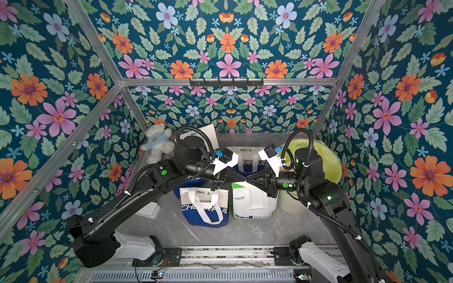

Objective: Shred takeout receipts and throw away
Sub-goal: Shred the takeout receipt.

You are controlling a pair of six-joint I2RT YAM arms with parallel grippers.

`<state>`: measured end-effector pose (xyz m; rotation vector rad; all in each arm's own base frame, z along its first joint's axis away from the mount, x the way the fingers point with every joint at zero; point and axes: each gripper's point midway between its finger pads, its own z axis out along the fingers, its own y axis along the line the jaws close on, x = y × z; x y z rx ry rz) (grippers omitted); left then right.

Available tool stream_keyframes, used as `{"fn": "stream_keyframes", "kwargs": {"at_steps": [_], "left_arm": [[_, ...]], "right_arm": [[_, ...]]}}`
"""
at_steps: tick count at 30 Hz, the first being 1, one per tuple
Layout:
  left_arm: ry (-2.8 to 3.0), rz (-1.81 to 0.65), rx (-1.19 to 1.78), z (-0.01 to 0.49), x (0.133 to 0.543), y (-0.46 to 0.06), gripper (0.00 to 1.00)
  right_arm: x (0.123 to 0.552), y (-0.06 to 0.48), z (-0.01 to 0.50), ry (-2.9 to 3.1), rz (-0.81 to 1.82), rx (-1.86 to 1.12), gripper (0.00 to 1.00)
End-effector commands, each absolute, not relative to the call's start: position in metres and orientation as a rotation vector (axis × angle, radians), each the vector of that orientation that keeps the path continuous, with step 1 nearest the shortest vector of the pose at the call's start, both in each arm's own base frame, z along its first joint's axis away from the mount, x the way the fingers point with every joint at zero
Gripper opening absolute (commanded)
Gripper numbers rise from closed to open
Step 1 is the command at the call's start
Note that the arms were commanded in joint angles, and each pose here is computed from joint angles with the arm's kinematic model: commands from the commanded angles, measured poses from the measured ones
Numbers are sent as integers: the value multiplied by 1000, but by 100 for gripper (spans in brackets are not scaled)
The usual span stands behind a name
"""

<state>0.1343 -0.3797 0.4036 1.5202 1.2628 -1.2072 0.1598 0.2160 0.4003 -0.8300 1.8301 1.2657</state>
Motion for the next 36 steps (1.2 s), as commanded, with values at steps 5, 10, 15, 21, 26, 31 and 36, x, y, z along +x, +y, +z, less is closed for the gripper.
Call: {"fn": "stream_keyframes", "kwargs": {"at_steps": [5, 10, 15, 21, 26, 31, 36], "left_arm": [[1194, -1221, 1505, 415, 131, -379, 0], [1181, -1226, 1494, 417, 131, -380, 0], [1140, -1206, 1467, 419, 133, -380, 0], [987, -1134, 1372, 442, 135, -373, 0], [869, -1151, 1264, 467, 131, -364, 0], [786, -1176, 1169, 485, 122, -348, 0], [779, -1158, 1115, 492, 121, -338, 0]], "right_arm": [[160, 217, 402, 1813, 1271, -835, 6], [164, 217, 401, 1821, 1269, -811, 0], [179, 214, 397, 1887, 1241, -696, 0], [195, 208, 383, 2031, 1222, -503, 0], [212, 195, 365, 2129, 1103, -345, 0], [236, 162, 356, 2180, 820, -193, 0], [263, 111, 357, 2202, 525, 14, 0]]}}
